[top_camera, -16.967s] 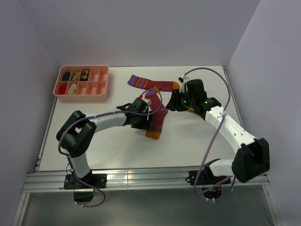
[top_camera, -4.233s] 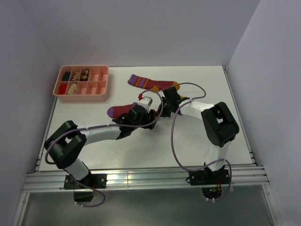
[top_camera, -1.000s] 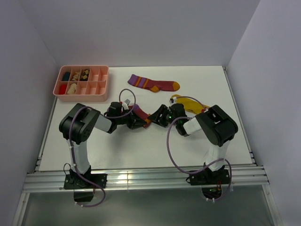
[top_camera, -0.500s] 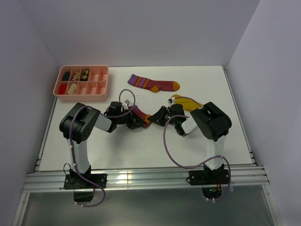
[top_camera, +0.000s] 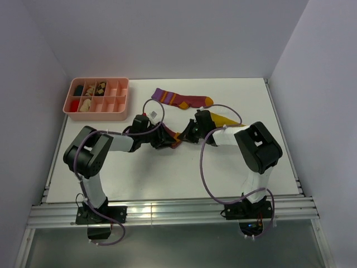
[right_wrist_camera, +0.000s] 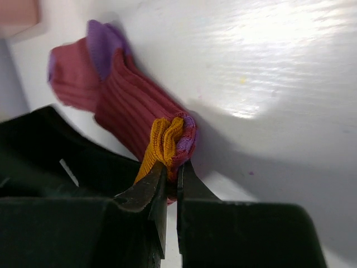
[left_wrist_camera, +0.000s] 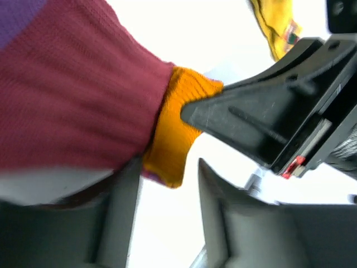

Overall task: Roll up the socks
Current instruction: Roll the sock at the center of the board.

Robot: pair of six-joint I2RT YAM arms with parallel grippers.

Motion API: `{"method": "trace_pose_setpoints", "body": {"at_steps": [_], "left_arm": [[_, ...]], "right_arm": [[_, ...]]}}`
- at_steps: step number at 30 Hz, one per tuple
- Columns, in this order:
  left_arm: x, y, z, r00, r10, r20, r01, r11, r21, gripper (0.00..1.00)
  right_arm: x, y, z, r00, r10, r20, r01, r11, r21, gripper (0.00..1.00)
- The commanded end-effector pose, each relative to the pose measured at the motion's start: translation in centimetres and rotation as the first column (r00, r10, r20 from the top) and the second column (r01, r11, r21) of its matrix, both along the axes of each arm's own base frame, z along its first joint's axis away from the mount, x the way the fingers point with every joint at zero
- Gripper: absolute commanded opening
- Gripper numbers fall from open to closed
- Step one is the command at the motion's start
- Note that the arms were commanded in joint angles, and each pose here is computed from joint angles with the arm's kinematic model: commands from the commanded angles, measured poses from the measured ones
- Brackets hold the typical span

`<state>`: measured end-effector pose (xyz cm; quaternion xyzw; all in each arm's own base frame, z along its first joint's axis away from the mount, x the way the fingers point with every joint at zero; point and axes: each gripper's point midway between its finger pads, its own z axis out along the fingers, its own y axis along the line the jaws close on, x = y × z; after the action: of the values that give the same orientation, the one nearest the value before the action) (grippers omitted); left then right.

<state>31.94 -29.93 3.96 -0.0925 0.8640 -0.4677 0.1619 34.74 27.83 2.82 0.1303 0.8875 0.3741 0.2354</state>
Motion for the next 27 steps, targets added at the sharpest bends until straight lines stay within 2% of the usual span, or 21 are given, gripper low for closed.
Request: {"method": "trace_pose_setpoints", "body": {"at_steps": [1,4,6,8,13,17,27], "left_arm": [[0.5,1.4,-0.2,0.989,0.000,0.149,-0.032,0.976,0.215,0.53],[1.1,1.5,0.9,0.962,-0.005,0.272,-0.084,0.946,0.314,0.60],[1.8,2.0,1.9,0.930,-0.003,0.368,-0.142,0.919,0.368,0.62],[1.0,1.1,2.4,0.906,-0.040,0.422,-0.143,0.908,0.394,0.63],[1.1,-0.2,5.3,0.789,-0.089,0.608,-0.234,0.872,0.430,0.64],[1.3,-1.3,6.3,0.735,-0.132,0.666,-0.240,0.867,0.437,0.64],[0.9,-3.5,4.6,0.674,-0.241,0.698,-0.192,0.856,0.480,0.61]], "right_arm": [[0.7,-2.6,0.2,0.996,-0.070,-0.060,0.057,0.979,-0.195,0.00],[-0.2,-3.0,-0.1,0.986,-0.069,-0.153,0.023,0.959,-0.281,0.00],[-0.3,-3.0,-0.1,0.982,-0.071,-0.175,0.012,0.949,-0.316,0.00],[-0.4,-2.9,-0.1,0.974,-0.072,-0.213,-0.007,0.937,-0.348,0.00],[-0.7,-2.7,-0.6,0.960,-0.066,-0.273,-0.045,0.923,-0.382,0.00],[-1.2,-3.0,-1.0,0.948,-0.070,-0.310,-0.069,0.907,-0.416,0.00],[-1.6,-2.7,-1.2,0.939,-0.054,-0.339,-0.099,0.903,-0.419,0.00]]}}
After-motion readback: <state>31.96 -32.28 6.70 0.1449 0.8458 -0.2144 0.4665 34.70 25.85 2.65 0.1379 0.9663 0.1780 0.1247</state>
